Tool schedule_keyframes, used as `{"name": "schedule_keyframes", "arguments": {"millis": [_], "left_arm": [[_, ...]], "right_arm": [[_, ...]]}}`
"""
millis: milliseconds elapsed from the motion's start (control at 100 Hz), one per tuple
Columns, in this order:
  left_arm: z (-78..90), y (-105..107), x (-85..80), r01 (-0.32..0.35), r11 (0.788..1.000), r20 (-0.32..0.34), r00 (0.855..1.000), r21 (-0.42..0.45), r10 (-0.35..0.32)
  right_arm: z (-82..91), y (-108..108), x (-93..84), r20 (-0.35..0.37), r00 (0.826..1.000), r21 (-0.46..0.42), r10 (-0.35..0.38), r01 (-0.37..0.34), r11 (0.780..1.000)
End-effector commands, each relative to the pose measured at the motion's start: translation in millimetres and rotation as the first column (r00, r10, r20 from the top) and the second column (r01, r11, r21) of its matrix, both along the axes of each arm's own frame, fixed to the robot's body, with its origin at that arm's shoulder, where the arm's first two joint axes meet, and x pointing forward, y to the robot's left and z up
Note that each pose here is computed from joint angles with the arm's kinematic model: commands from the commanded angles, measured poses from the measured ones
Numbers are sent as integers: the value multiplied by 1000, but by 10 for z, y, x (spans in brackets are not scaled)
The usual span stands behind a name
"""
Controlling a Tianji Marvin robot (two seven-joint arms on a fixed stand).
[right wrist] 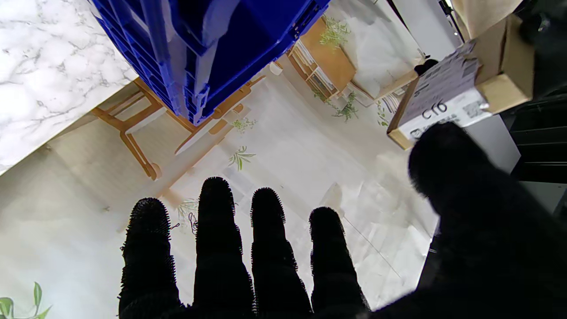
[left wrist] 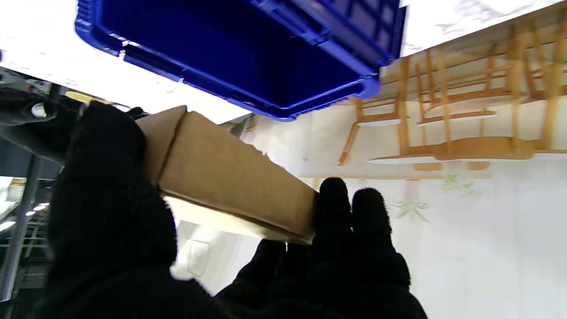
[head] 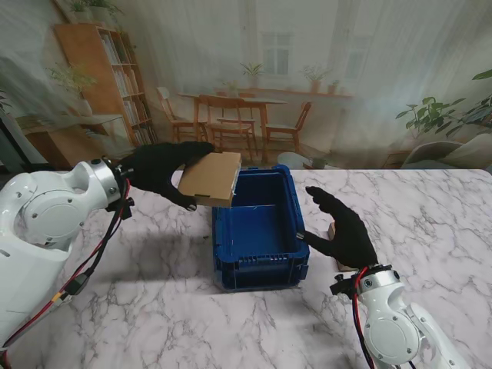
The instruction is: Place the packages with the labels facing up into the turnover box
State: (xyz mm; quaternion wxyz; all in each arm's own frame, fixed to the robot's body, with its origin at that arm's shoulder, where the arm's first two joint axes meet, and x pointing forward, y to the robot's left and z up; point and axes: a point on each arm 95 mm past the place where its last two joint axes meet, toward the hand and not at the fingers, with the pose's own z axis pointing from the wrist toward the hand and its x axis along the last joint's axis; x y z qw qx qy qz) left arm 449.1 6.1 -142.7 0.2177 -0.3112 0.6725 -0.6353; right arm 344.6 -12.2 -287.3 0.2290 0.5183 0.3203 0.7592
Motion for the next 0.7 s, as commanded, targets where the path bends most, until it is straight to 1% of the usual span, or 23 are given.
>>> {"name": "schedule_keyframes", "arguments": {"millis": [0, 120, 250, 460, 560, 690], "left_arm": [[40, -164, 9, 31, 1000, -9, 999, -2, -31], [14, -377, 57, 61, 998, -47, 997, -31, -63], [-14, -606, 104, 88, 995, -81, 993, -52, -92], [-77, -890, 140, 104, 988, -135, 984, -110, -119], [-104, -972, 156, 111, 987, -154, 980, -117, -128], [-123, -1024, 154, 120, 985, -169, 976, -120, -140]], "right_arm": [[44, 15, 16, 27, 999, 0, 29, -29, 1000], [105, 56, 38, 64, 994, -17, 90, -89, 996], [178, 123, 78, 112, 986, -32, 120, -118, 993], [260, 216, 156, 197, 973, -17, 119, -118, 993], [271, 223, 199, 232, 965, -55, 124, -114, 992], [263, 215, 247, 271, 953, -120, 138, -108, 987]]}}
